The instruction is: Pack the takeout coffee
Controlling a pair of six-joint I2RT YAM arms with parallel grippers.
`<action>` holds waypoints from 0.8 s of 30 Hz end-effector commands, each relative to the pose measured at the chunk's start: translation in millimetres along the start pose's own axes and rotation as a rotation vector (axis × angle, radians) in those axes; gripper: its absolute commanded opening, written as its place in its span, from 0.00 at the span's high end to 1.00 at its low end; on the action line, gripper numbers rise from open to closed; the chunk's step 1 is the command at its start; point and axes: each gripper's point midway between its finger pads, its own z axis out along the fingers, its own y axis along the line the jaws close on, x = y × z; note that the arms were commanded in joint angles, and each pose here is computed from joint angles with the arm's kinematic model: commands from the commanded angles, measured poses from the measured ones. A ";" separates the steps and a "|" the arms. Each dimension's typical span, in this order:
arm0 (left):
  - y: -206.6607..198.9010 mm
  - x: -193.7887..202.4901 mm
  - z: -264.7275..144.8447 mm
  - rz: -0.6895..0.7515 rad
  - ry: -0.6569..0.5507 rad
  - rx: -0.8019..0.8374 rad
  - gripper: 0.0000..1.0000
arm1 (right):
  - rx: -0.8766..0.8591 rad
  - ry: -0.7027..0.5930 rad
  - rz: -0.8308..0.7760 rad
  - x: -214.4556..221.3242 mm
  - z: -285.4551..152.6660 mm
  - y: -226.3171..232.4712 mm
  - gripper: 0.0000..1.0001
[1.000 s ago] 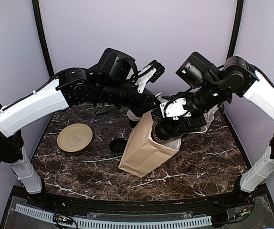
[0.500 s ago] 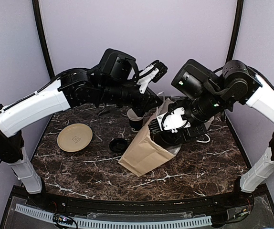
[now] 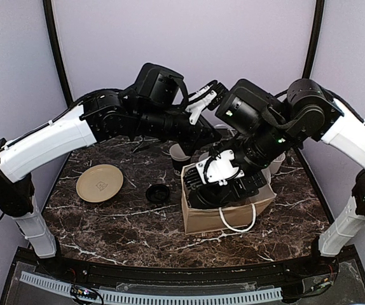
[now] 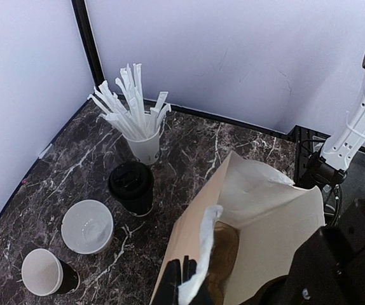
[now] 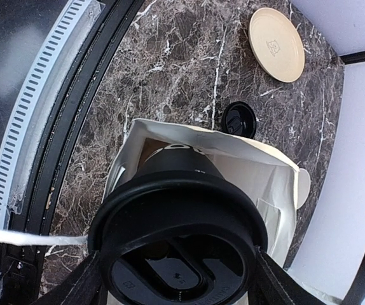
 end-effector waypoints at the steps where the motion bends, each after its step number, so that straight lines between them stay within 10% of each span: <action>1: -5.4 -11.1 -2.3 0.022 -0.029 0.032 0.99 | -0.028 0.020 -0.002 2.9 8.1 8.2 0.44; 20: -10.8 -11.9 -1.7 0.002 -0.025 0.063 0.97 | 0.049 0.177 0.115 77.6 -0.3 13.1 0.45; 24: -11.2 -20.0 -6.4 -0.004 -0.036 0.066 0.66 | 0.022 0.192 0.121 86.9 4.1 26.7 0.45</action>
